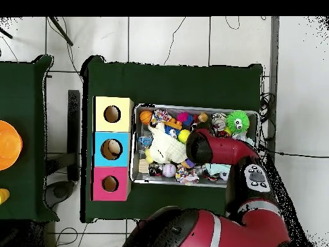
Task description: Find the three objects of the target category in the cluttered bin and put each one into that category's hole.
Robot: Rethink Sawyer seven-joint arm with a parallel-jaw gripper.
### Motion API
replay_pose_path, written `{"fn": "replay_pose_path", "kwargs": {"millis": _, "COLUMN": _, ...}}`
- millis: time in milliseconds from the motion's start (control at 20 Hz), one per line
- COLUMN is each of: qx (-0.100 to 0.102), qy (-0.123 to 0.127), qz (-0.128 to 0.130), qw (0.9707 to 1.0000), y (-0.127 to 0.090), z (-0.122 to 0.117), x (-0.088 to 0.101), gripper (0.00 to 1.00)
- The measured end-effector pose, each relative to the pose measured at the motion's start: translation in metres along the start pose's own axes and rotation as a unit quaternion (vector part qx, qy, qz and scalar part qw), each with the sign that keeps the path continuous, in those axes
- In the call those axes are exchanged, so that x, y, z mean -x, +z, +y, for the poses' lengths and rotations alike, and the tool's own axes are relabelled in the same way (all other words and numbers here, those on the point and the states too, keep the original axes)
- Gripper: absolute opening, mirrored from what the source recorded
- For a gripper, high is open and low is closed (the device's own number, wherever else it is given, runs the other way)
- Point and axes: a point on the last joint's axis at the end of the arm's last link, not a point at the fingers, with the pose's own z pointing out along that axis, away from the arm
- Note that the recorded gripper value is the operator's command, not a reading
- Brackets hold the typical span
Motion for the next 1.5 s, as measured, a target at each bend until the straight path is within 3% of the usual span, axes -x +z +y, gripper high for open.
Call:
{"fn": "replay_pose_path", "kwargs": {"millis": 200, "qx": 0.002, "qy": -0.002, "qz": -0.006, "qw": 1.0, "y": 0.001, "z": -0.001, "x": -0.001, "gripper": 1.0}}
{"fn": "replay_pose_path", "kwargs": {"millis": 250, "qx": 0.002, "qy": -0.001, "qz": -0.006, "qw": 1.0, "y": 0.001, "z": -0.001, "x": -0.001, "gripper": 0.0}}
{"fn": "replay_pose_path", "kwargs": {"millis": 1350, "qx": 0.0, "qy": -0.007, "qz": -0.004, "qw": 1.0, "y": -0.002, "z": 0.001, "x": -0.003, "gripper": 0.0}}
{"fn": "replay_pose_path", "kwargs": {"millis": 1500, "qx": 0.0, "qy": -0.006, "qz": 0.006, "qw": 1.0, "y": -0.009, "z": 0.004, "x": 0.001, "gripper": 0.0}}
